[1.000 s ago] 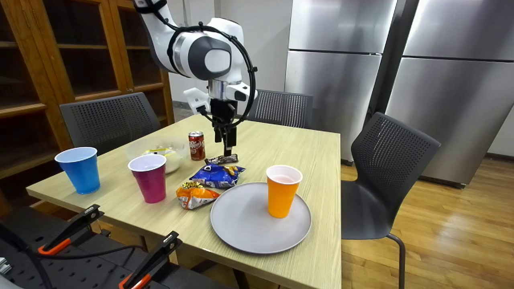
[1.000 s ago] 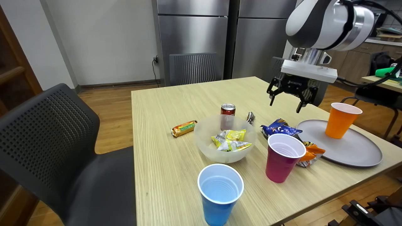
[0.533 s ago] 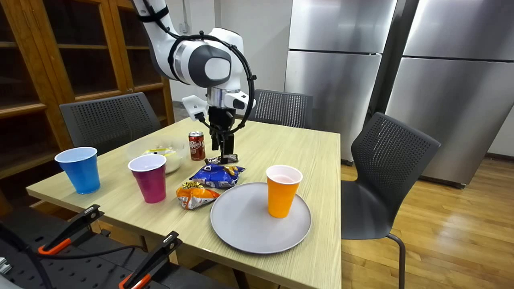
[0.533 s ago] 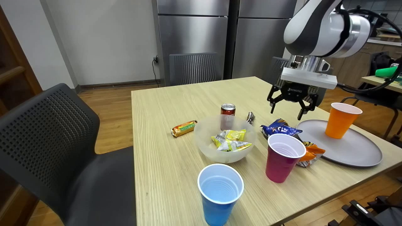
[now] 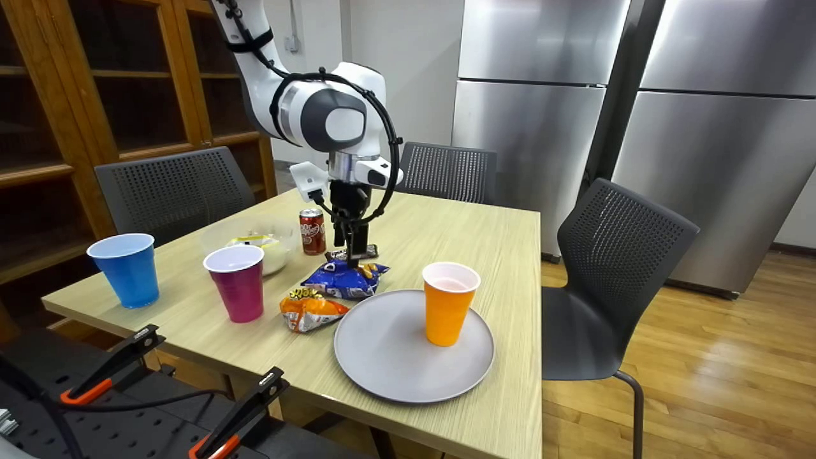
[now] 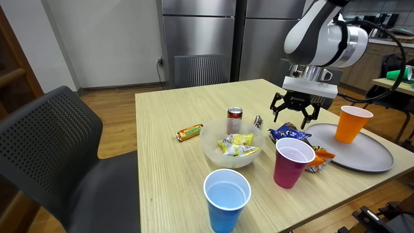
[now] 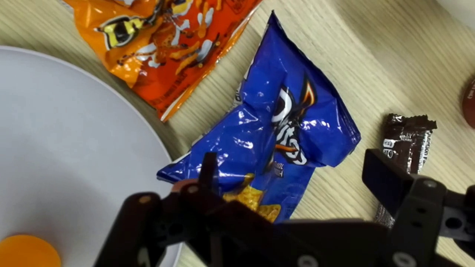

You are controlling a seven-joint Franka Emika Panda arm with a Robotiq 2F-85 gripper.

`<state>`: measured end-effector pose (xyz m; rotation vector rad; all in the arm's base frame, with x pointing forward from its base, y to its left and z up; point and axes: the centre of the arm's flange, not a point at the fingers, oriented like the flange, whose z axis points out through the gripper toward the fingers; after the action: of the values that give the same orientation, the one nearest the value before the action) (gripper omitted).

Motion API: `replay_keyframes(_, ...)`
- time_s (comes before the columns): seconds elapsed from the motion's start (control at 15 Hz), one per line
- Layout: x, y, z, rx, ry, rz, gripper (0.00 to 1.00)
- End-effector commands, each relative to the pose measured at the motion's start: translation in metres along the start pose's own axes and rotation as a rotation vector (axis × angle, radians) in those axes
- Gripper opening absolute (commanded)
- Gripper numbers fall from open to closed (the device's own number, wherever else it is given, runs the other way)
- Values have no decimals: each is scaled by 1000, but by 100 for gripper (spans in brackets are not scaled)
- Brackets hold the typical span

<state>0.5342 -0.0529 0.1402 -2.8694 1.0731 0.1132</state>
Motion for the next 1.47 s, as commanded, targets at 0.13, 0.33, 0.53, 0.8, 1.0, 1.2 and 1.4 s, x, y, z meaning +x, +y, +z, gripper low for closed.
replay_keyframes(0.13, 10, -19, 14, 7, -30, 20, 100)
replay_keyframes(0.33, 13, -23, 20, 7, -34, 23, 100)
replay_keyframes(0.53, 16, -25, 22, 8, -37, 21, 65)
replay_keyframes(0.8, 19, -28, 21, 8, -33, 16, 33)
replay_keyframes(1.0, 20, -28, 20, 8, -32, 13, 12)
replay_keyframes(1.2, 20, -28, 18, 10, -29, 9, 0)
replay_keyframes(1.4, 19, -27, 10, 19, -18, 6, 0)
